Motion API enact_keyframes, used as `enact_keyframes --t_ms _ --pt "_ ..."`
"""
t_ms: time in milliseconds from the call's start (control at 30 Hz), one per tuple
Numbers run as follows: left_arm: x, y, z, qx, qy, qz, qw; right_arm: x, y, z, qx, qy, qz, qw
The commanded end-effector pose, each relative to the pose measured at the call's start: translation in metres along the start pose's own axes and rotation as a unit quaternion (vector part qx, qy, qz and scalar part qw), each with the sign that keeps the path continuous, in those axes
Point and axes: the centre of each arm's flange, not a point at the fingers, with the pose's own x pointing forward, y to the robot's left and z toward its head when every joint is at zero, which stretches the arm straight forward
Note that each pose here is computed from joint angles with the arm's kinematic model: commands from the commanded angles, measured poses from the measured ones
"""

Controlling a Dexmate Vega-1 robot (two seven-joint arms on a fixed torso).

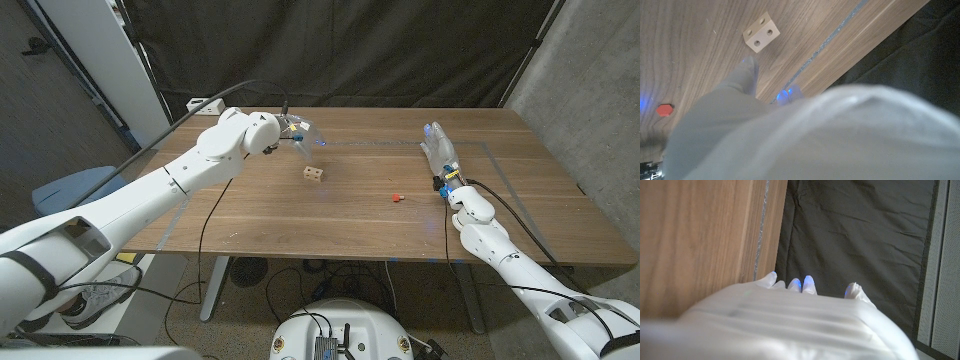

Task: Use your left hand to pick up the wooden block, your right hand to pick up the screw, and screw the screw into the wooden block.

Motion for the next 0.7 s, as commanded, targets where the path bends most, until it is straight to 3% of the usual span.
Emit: enact_keyframes --t_ms 33,700 --pt "0.006 -0.005 0.005 0.022 -0.001 -0.011 1.000 -0.001 -0.001 -0.003 0.003 -0.002 -0.006 1.0000" --pt "0.011 -0.024 0.006 0.029 0.009 -0.003 1.000 -0.003 0.001 -0.007 0.006 0.000 -0.010 0.9999"
